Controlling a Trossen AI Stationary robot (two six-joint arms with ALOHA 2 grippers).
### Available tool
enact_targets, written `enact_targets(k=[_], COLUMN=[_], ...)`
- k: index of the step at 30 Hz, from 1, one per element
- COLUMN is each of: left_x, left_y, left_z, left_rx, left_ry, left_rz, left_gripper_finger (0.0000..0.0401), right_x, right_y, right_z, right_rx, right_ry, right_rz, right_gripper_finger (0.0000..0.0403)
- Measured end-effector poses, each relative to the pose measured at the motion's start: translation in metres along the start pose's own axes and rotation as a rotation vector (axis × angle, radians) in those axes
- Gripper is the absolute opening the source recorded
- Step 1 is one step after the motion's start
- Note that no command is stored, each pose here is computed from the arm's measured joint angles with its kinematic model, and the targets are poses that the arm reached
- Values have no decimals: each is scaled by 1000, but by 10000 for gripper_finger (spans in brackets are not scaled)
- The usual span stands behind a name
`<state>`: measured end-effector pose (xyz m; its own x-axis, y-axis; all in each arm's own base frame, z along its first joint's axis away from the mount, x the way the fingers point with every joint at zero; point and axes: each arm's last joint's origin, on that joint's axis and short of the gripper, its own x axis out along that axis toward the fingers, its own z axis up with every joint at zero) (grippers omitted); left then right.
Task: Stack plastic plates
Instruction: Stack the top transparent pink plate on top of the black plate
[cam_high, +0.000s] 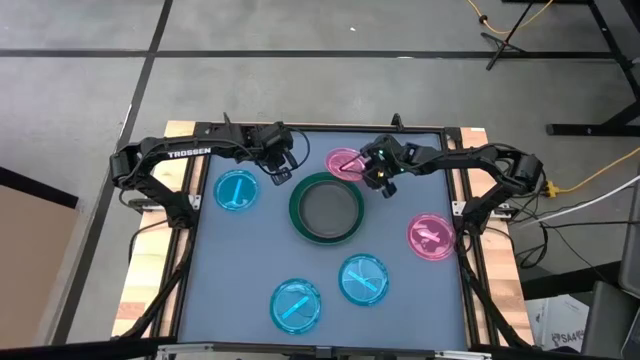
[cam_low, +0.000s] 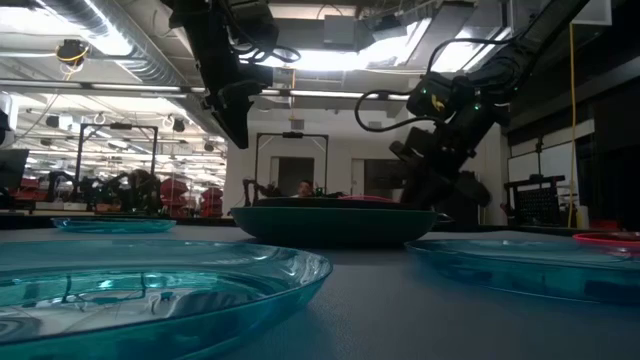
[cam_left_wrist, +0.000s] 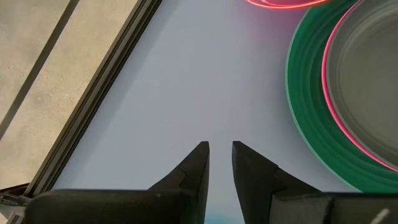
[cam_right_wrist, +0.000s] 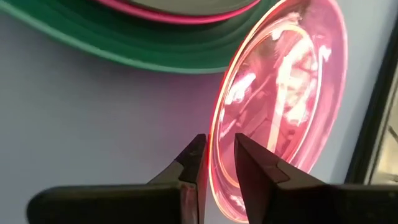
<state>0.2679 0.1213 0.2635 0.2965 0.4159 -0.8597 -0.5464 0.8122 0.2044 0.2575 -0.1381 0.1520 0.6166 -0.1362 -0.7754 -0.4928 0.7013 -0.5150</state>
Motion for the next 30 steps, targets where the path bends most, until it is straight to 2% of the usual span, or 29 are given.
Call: enact_targets(k=[9,17,24,30], left_x=[0,0,0,0], left_y=[0,0,0,0], left_z=[0,0,0,0], left_rx=[0,0,0,0], left_ry=[0,0,0,0], left_rz=[0,0,0,0], left_gripper_finger=[63,63,63,63], right_x=[1,16,19,19], right_y=[-2,5,6,5], right_z=[0,-6,-7,-7], right_rx=[-4,7,9,9], right_ry=[-7,22,26,30], right_rz=[-18,33,39,36], right_gripper_finger=[72,69,11,6])
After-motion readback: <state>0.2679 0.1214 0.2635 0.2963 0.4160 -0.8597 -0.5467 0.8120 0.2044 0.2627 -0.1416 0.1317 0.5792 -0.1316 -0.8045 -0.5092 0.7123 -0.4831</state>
